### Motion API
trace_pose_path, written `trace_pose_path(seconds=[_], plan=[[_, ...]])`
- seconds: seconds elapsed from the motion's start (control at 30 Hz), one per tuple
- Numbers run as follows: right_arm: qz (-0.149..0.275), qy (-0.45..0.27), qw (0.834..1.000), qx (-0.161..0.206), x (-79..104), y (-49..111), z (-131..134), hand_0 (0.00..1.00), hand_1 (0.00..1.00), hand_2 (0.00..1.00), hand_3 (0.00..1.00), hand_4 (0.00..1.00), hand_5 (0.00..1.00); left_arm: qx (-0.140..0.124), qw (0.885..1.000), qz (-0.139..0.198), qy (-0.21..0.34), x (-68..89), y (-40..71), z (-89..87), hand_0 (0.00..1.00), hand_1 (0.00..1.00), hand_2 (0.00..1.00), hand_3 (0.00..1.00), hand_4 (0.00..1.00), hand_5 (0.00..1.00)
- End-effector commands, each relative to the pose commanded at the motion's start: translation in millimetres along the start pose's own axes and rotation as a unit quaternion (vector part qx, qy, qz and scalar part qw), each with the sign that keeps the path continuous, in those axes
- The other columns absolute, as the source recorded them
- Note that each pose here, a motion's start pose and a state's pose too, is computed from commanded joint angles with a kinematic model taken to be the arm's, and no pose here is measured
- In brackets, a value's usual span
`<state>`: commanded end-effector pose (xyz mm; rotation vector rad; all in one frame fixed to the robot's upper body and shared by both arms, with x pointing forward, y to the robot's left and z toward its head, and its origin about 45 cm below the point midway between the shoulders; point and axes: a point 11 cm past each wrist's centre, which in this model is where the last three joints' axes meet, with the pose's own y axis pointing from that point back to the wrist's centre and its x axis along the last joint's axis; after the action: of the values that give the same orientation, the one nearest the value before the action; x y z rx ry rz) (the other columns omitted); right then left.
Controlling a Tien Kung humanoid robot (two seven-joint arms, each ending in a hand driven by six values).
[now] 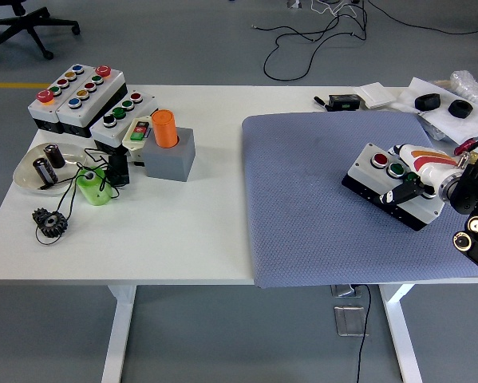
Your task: Pick up the button,place it on the desk,press the button,press the button
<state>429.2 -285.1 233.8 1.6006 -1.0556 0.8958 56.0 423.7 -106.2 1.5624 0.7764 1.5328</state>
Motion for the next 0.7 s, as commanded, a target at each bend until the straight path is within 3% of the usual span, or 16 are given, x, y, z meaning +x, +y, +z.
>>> trace_pose_path(seconds=[0.17,0.3,0.53,0.7], plan=[[-0.019,0.049,0.992,0.115,2.0,9.5,-36.7,0.125,0.122,0.242,0.378,0.535,0.070,0.001,1.000,0.000,-0.001,-0.3,0.1,-0.3,0.598,0.529,0.491,0.433,0.270,0.995],[-0.029,0.100,0.979,0.173,-0.5,15.9,-57.0,0.119,0.119,0.241,0.379,0.530,0.067,0.001,1.000,0.001,0.000,-0.2,0.0,-0.3,0.598,0.530,0.490,0.433,0.270,0.994],[-0.053,0.168,0.967,0.184,-15.5,12.0,-65.1,0.142,0.122,0.243,0.387,0.520,0.053,0.001,1.000,0.001,0.000,-0.7,0.2,-0.6,0.598,0.530,0.490,0.433,0.270,0.994],[-0.046,0.198,0.959,0.200,-20.4,8.5,-68.2,0.187,0.140,0.256,0.396,0.523,0.053,0.002,1.000,0.000,-0.001,-1.1,0.2,-1.6,0.598,0.530,0.490,0.433,0.270,0.994]])
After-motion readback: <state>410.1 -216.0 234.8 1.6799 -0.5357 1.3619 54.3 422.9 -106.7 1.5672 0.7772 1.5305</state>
